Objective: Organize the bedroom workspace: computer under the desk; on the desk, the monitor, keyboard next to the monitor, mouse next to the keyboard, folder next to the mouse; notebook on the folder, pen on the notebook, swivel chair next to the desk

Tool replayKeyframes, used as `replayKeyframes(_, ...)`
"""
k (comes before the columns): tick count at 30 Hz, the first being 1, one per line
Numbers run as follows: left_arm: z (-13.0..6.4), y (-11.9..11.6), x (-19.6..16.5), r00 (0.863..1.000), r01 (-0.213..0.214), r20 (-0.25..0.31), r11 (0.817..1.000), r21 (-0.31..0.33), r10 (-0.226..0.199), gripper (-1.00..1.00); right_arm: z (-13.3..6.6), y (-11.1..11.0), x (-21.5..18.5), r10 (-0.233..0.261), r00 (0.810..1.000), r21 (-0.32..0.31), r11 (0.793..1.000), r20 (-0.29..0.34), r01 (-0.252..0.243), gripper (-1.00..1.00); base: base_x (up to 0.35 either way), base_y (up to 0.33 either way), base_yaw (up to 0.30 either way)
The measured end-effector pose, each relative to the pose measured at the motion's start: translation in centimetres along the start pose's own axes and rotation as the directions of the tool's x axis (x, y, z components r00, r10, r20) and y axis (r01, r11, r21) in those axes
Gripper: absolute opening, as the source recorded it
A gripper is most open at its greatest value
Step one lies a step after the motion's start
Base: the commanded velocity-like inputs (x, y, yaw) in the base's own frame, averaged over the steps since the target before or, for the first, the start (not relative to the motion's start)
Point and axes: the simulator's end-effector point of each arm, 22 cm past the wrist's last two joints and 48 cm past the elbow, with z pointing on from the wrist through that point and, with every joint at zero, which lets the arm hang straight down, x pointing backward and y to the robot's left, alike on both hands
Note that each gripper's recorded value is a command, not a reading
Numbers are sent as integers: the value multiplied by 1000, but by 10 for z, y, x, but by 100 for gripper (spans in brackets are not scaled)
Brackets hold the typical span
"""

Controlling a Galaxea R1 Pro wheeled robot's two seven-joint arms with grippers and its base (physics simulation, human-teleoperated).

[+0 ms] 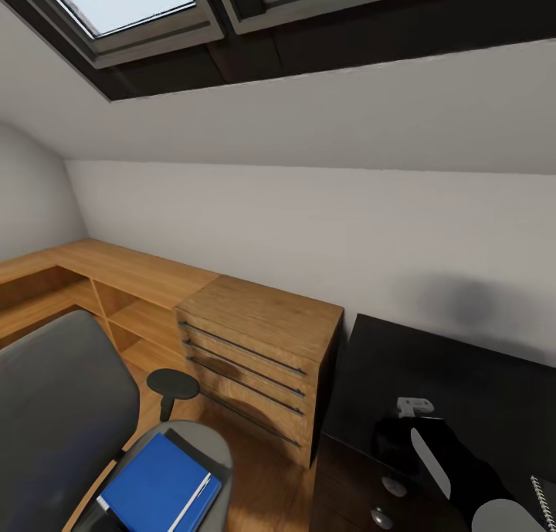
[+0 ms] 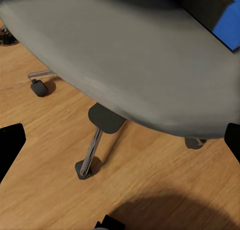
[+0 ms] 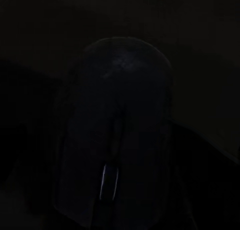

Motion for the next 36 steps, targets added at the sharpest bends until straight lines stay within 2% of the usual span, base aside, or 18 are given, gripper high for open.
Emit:
replayKeyframes(4, 0, 0, 0, 1000, 0, 0, 1000, 0, 0, 100, 0, -2, -1, -16, 1000, 9, 1000, 1, 16, -100, 0, 0, 0)
replayKeyframes(36, -2, 0, -2, 1000, 0, -1, 1000, -1, 0, 100, -1, -3, 1, -9, 1000, 10, 1000, -4, 9, -100, 0, 0, 0)
